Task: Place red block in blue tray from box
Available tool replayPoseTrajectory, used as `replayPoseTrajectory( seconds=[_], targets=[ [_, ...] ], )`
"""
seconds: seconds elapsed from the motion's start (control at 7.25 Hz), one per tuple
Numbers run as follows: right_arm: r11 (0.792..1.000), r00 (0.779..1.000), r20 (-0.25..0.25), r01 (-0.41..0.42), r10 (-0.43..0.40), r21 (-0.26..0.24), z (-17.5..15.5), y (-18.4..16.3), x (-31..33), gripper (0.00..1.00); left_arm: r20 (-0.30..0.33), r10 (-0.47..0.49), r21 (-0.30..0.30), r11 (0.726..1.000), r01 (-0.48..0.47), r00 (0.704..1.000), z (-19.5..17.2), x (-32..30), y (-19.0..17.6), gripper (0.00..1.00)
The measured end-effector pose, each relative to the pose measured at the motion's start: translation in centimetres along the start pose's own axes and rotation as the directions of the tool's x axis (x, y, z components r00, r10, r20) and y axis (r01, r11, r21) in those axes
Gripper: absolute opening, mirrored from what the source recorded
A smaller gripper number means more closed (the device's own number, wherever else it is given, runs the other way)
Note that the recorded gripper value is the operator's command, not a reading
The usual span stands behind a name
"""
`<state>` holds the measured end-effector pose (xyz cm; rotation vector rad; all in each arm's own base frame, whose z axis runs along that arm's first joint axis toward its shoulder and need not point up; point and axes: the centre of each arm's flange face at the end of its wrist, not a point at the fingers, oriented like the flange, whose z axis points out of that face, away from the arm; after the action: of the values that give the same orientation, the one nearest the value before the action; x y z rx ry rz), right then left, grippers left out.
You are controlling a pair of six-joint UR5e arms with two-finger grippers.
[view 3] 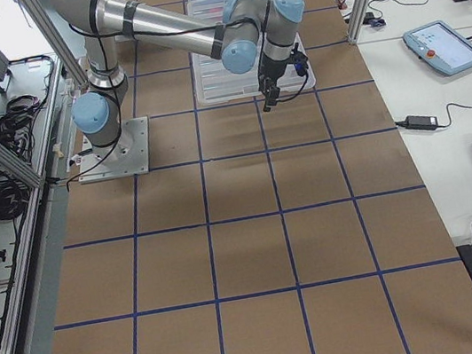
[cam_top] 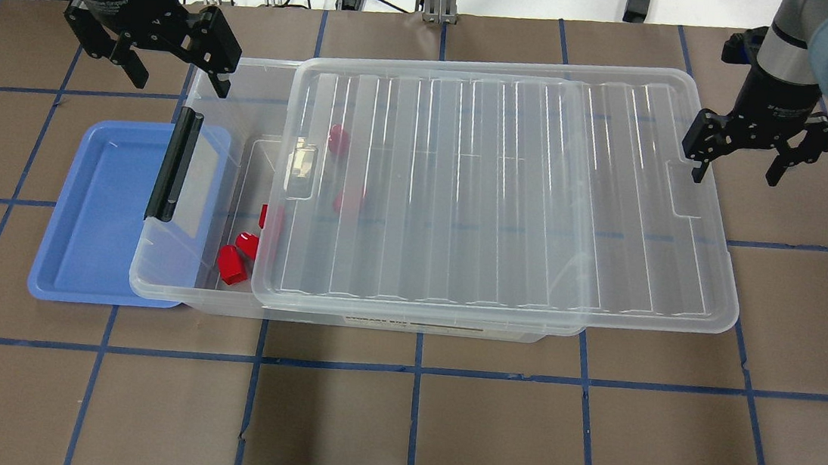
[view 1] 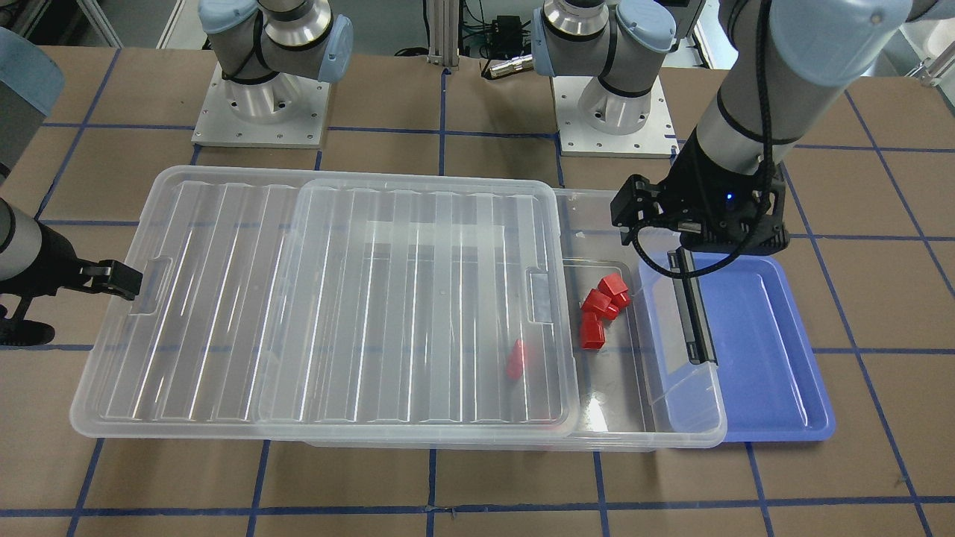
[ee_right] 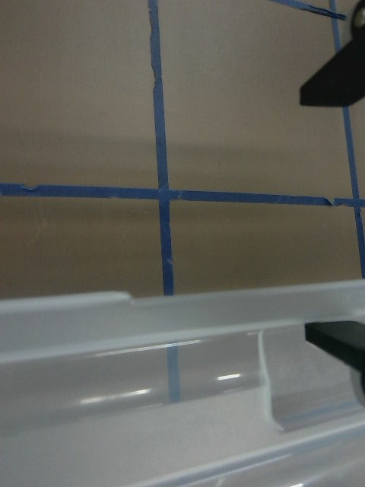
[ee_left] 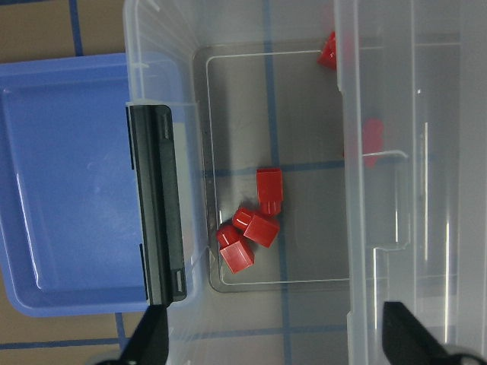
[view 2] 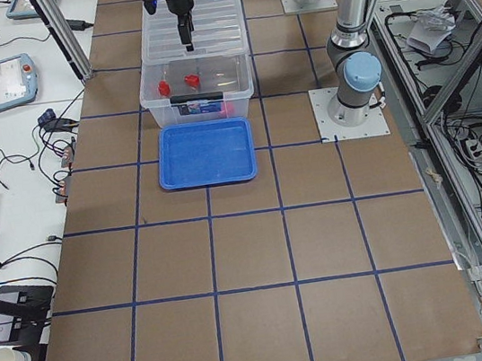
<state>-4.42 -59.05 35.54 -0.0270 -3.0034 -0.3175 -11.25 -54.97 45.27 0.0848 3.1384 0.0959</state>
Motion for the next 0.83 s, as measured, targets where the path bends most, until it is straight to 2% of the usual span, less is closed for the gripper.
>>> replayPoseTrajectory(
  seconds=[0.55,0.83],
  targets=[
    [1.000,1.000,0.001,0.014,-0.014,0.004,0.3,0.1,3.0,1.00,0.004,0.056,0.055,0.997,-0.056,0.998,10.5,0.2,-0.3,1.00],
    [1.000,1.000,-0.007,0.011,-0.011,0.005,0.4,0.1,3.5,1.00,0.009,0.062,0.087,0.994,-0.062,0.998,14.1,0.3,-0.5,1.00]
  ],
)
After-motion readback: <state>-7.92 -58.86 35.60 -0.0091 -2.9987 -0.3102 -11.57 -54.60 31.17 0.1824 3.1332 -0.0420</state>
